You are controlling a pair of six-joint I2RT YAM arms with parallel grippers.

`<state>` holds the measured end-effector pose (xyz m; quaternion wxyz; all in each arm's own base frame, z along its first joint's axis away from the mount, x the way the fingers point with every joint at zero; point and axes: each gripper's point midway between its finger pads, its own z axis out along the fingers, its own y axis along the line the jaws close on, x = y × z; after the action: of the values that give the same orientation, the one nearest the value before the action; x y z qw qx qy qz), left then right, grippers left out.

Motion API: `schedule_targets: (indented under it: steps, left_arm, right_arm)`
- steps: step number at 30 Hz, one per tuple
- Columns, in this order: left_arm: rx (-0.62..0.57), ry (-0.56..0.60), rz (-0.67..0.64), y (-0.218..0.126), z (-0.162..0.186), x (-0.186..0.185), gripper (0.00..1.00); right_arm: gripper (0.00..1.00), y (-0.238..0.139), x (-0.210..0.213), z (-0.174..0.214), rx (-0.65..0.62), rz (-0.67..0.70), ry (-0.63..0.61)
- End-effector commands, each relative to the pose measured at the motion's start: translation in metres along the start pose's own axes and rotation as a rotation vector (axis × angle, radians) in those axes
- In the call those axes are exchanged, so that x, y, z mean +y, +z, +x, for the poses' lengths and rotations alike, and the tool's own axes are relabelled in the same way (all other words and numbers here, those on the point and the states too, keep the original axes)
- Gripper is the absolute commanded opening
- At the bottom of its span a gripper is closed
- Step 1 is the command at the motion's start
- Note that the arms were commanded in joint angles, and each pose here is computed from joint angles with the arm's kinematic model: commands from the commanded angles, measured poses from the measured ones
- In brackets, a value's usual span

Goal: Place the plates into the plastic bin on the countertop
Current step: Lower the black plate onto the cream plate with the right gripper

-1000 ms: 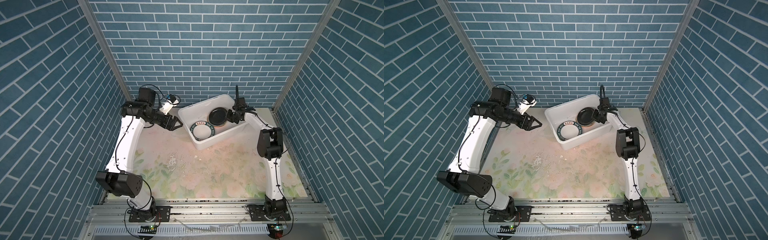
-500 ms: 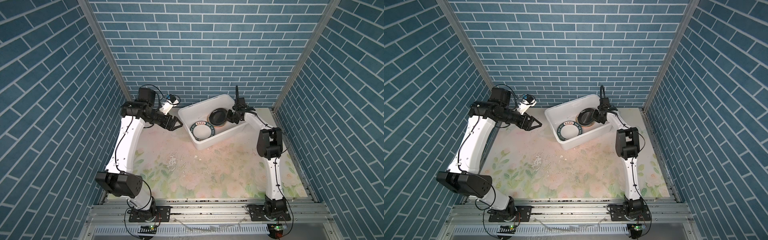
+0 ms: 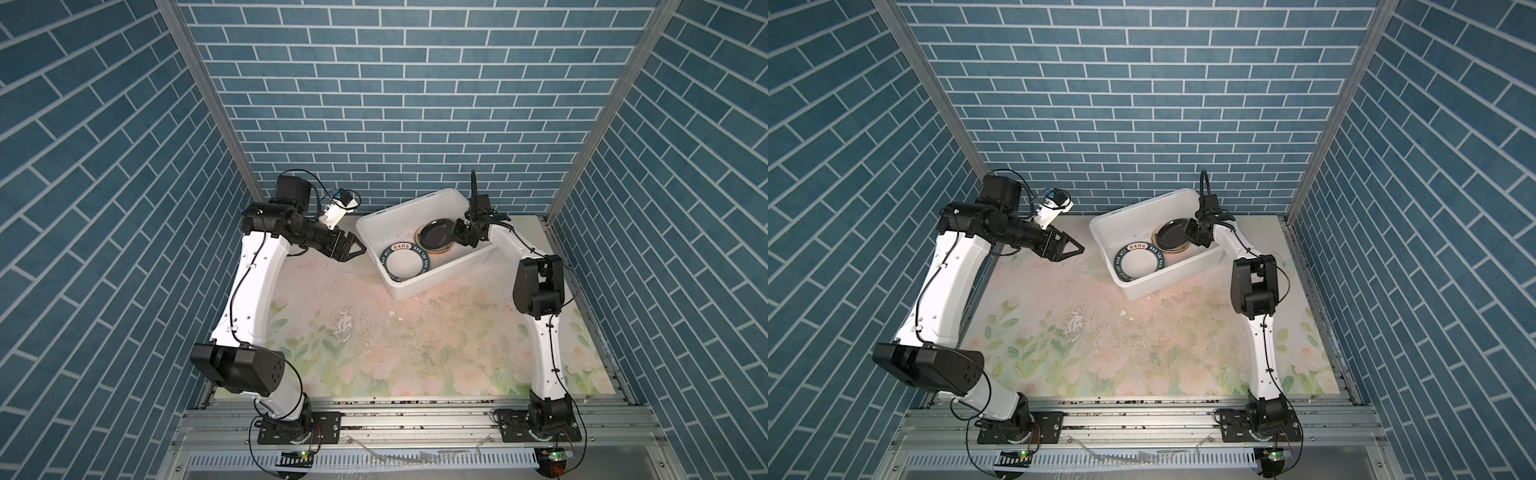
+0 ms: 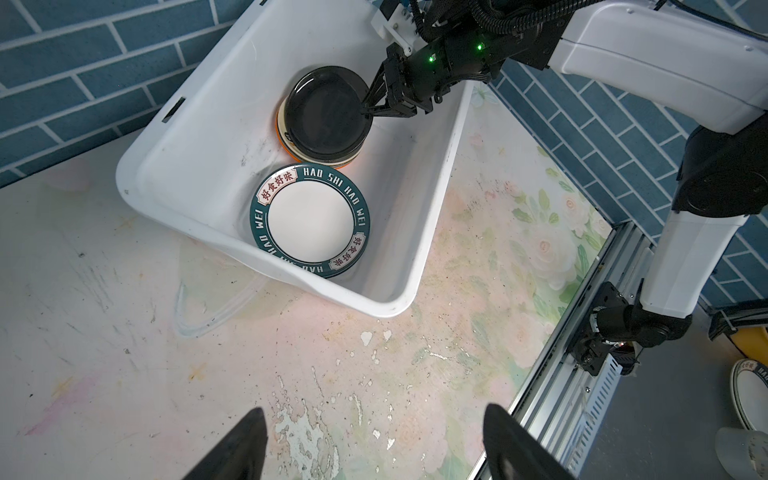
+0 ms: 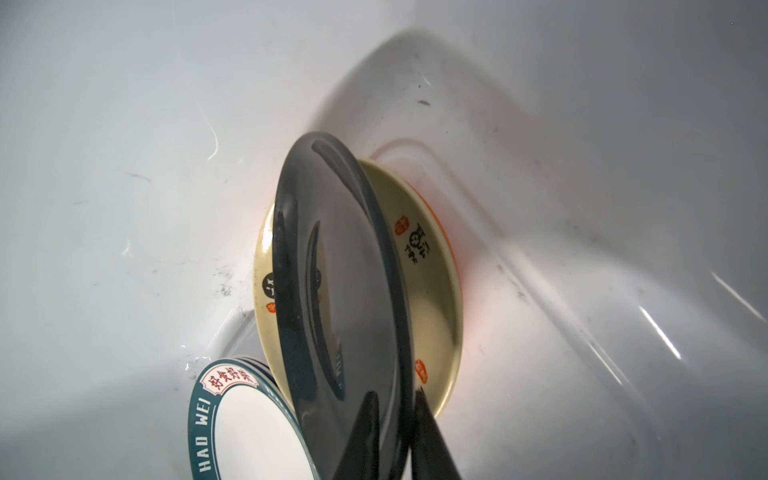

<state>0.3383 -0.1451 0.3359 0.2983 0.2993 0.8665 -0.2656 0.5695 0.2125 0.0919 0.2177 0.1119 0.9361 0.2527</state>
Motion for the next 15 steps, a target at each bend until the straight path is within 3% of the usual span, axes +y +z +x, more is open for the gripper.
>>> schedule_targets:
  steps: [1,15]
  left_arm:
    - [-0.015,0.022,0.015,-0.001,-0.004,-0.005,0.83]
    - [-0.018,0.024,0.023,-0.001,-0.003,-0.006,0.83]
  right_arm:
    - [0.16,0.0,-0.003,0.004,0.026,0.013,0.01]
    - [0.19,-0.01,-0.004,0.011,0.049,0.025,-0.025]
